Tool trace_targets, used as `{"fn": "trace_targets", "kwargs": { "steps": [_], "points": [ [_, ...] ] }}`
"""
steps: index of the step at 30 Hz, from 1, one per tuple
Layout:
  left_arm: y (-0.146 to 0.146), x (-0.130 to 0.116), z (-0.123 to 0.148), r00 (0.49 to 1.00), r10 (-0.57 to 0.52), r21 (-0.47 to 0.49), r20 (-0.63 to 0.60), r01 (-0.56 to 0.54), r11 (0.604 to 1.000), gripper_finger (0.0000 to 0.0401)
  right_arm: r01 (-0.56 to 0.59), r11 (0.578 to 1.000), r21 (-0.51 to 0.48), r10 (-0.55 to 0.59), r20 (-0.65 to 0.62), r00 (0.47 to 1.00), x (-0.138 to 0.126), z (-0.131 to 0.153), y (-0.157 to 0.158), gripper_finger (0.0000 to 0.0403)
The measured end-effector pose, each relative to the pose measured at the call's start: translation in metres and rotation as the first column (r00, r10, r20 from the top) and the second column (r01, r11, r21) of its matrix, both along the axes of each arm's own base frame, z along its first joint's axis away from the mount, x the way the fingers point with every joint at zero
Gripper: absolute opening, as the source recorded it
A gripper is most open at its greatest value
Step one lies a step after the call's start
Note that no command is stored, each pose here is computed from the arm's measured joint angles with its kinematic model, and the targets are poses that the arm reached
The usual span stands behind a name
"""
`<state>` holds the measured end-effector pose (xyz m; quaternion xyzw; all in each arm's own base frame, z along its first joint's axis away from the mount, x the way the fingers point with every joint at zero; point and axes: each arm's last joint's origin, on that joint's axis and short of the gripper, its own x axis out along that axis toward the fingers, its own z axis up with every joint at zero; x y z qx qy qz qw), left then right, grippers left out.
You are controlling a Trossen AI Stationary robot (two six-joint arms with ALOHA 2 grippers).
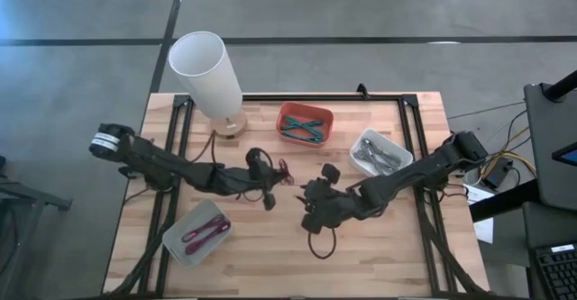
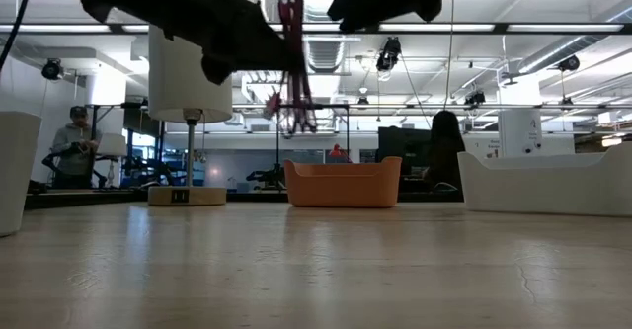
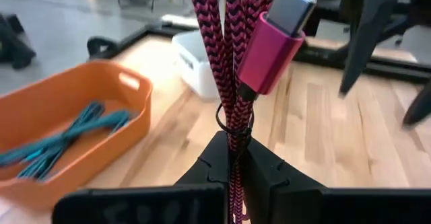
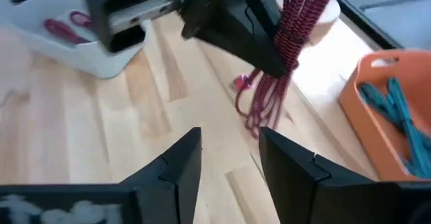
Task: Pick & Place USB Port
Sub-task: Put the black and pink charger cable into the gray bin
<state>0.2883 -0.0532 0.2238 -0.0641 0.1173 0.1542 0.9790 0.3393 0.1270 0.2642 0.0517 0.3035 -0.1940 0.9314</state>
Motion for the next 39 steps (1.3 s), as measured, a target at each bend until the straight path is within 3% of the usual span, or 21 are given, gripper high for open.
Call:
{"fn": "trace_targets", "kwargs": {
  "steps": [8, 14, 19, 25, 31, 39],
  "points": [
    [0.002, -0.038, 0.035, 0.973, -0.036, -0.061, -0.226, 0.022, 0.998, 0.0015, -0.095, 0.993, -0.067, 0.097, 0.021, 0.995, -0.014, 0.027, -0.005, 0.0152],
    [-0.005, -0.069, 0.079, 0.913, -0.063, -0.056, -0.403, 0.044, 0.997, 0.0015, -0.096, 0.993, -0.065, 0.099, 0.042, 0.994, -0.018, 0.035, -0.007, 0.0143],
    [-0.011, -0.091, 0.099, 0.84, -0.115, -0.172, -0.53, 0.026, 0.985, 0.0014, -0.098, 0.993, -0.073, 0.099, 0.017, 0.995, -0.017, 0.032, -0.006, 0.0133],
    [-0.023, -0.107, 0.088, 0.722, -0.242, -0.347, -0.649, 0.002, 0.938, 0.0014, -0.096, 0.993, -0.074, 0.097, 0.008, 0.995, -0.018, 0.031, -0.007, 0.0122],
    [-0.04, -0.117, 0.076, 0.606, -0.427, -0.51, -0.671, 0.04, 0.859, 0.0014, -0.096, 0.993, -0.075, 0.097, 0.006, 0.995, -0.018, 0.03, -0.007, 0.0115],
    [-0.056, -0.136, 0.047, 0.465, -0.479, -0.581, -0.745, -0.099, 0.808, 0.0014, -0.098, 0.992, -0.077, 0.098, 0.006, 0.995, -0.018, 0.03, -0.007, 0.0109]
  ]
}}
